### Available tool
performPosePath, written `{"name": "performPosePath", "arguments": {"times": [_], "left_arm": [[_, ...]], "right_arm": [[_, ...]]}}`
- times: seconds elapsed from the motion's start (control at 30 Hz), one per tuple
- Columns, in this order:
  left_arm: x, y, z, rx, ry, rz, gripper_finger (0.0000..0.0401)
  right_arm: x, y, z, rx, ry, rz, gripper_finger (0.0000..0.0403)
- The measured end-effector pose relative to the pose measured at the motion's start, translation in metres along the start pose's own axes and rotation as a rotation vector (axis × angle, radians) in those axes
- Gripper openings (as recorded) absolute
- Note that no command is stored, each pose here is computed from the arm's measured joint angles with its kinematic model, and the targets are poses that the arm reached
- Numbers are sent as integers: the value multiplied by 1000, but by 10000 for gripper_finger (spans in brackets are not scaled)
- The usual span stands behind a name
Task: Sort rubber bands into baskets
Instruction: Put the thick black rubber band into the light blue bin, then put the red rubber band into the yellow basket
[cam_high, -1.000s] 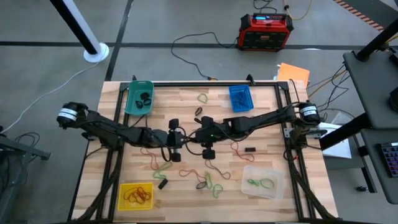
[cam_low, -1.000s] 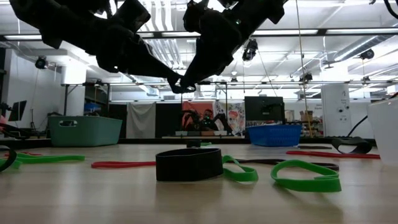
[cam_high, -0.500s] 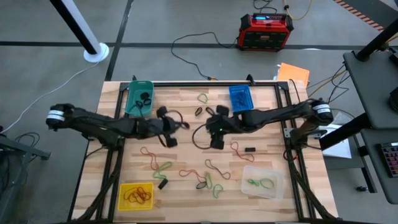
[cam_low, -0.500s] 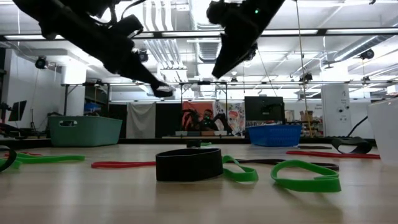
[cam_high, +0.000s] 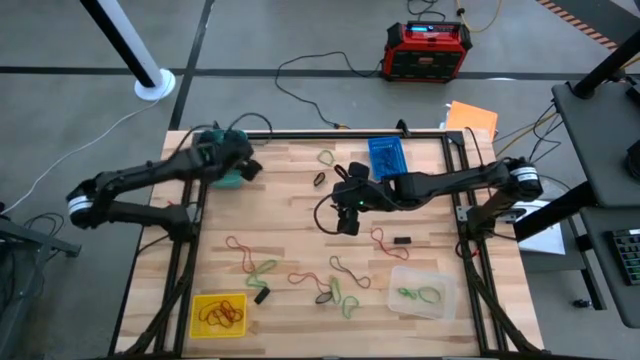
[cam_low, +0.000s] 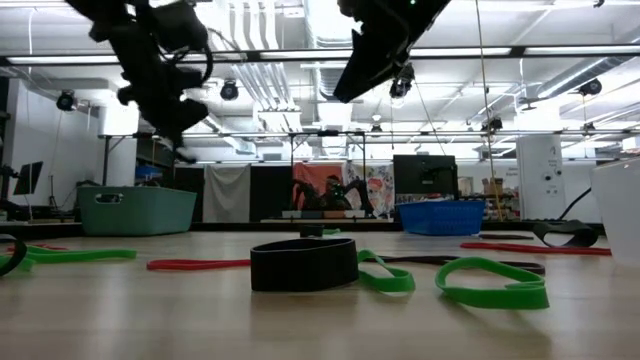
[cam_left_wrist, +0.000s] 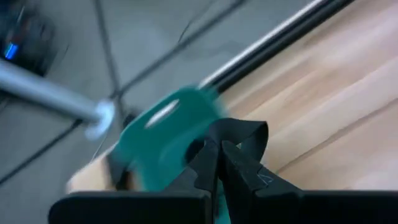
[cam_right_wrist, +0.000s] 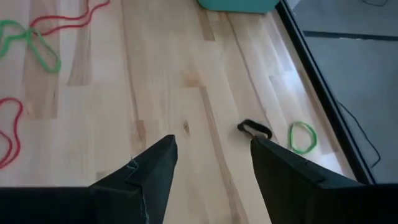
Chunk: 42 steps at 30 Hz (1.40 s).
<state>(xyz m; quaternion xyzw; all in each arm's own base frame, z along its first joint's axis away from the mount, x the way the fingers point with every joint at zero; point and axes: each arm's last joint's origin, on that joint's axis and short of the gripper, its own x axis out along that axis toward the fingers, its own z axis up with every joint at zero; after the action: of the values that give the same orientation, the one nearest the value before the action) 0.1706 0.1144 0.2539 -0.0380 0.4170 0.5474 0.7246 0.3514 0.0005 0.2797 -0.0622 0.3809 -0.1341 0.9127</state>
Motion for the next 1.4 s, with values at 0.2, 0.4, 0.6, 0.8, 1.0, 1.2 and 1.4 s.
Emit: {"name": "performPosePath", "arguments": {"times": [0.2, 0.4, 0.6, 0.8, 1.0, 1.2, 1.4], "left_arm": [[24, 13, 12, 50, 244, 109, 0], [51, 9, 12, 96, 349, 147, 5], [63, 1, 8, 124, 404, 161, 56], [64, -1, 8, 142, 410, 163, 115], [44, -5, 9, 168, 353, 128, 147], [-1, -32, 13, 186, 141, -68, 152], [-51, -69, 11, 344, -112, -349, 152]], "right_arm": [[9, 2, -4, -8, 27, -1, 201], [12, 3, -4, 10, 29, -2, 201], [12, 3, -5, 6, 40, -2, 201], [12, 3, -7, 15, 55, -2, 201], [10, 3, -21, 55, 194, -13, 201], [3, 1, -43, 131, 411, -57, 201], [4, 6, -64, 169, 543, -5, 201]]}}
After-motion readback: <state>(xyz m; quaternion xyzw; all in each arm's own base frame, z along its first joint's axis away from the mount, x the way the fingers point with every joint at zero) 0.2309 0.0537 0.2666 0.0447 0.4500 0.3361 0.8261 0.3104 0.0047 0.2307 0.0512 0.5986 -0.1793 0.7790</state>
